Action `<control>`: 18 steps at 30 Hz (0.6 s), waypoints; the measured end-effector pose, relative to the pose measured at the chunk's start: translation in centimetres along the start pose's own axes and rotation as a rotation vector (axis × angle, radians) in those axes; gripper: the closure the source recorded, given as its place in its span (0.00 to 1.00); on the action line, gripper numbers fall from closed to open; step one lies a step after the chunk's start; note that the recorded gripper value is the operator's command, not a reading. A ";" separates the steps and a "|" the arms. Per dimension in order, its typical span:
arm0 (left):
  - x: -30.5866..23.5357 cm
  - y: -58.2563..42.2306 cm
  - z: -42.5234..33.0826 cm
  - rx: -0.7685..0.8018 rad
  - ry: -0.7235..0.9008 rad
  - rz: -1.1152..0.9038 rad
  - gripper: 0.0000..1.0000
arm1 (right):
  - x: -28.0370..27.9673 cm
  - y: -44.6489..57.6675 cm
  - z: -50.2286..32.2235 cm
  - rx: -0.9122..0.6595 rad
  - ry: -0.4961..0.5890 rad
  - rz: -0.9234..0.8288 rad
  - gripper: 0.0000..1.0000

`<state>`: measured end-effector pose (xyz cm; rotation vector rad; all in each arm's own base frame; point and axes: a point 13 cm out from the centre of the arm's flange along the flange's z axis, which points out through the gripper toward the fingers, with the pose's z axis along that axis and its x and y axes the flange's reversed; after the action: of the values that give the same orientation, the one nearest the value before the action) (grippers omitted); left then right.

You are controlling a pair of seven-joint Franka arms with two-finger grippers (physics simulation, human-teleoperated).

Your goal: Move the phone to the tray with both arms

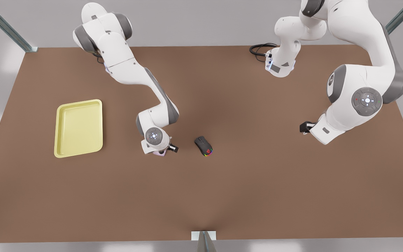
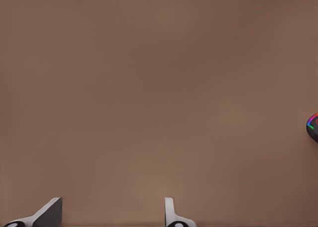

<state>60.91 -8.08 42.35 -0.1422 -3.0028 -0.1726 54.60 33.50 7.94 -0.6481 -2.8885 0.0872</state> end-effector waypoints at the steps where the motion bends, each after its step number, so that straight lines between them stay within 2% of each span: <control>1: 0.0 0.0 0.1 0.000 0.000 0.005 0.00 | -0.2 -0.2 0.2 0.002 -0.010 0.002 0.00; 13: 0.0 -0.2 0.3 -0.003 0.009 0.044 0.00 | -0.2 -1.7 -0.1 -0.012 -0.057 -0.060 0.00; 18: -0.2 -0.2 0.7 -0.004 0.014 0.053 0.00 | -0.2 -3.6 2.4 0.007 -0.049 -0.101 0.00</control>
<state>60.97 -8.25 41.56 -0.2192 -2.9814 -0.1732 52.87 30.11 5.89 -0.5051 -2.9605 0.1008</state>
